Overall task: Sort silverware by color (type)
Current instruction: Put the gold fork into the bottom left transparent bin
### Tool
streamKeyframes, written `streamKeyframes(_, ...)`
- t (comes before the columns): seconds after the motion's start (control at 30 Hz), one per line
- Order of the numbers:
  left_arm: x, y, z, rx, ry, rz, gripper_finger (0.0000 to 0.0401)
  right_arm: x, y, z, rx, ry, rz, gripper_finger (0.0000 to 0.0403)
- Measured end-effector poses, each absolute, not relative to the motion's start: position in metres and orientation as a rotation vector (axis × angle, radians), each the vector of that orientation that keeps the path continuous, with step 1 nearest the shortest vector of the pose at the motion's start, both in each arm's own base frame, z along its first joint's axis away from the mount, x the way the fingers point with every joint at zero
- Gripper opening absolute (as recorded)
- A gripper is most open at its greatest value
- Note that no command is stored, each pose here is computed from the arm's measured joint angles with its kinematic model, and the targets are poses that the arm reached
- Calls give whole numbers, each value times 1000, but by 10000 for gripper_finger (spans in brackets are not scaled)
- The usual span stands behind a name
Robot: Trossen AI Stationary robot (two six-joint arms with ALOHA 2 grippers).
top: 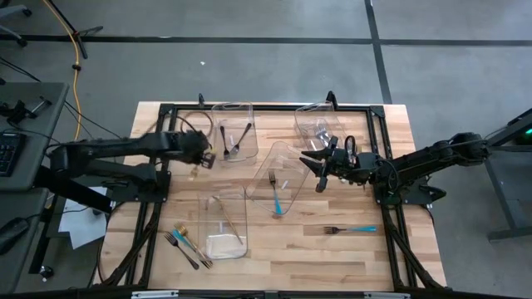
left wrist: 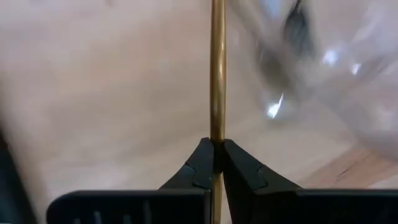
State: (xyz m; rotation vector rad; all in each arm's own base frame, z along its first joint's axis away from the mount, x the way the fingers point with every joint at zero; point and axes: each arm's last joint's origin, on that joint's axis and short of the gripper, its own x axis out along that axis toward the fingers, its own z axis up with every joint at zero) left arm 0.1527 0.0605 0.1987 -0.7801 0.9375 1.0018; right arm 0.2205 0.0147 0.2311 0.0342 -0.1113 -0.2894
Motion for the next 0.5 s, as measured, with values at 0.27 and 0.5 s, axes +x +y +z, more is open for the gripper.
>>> streamKeyframes(0.27,135,56,298,-537,433,962,7,220,15,231,35,-114,-290,92)
streamKeyframes(0.5,146,30,305,-305,15,605,7,220,15,231,34,-112,-290,92)
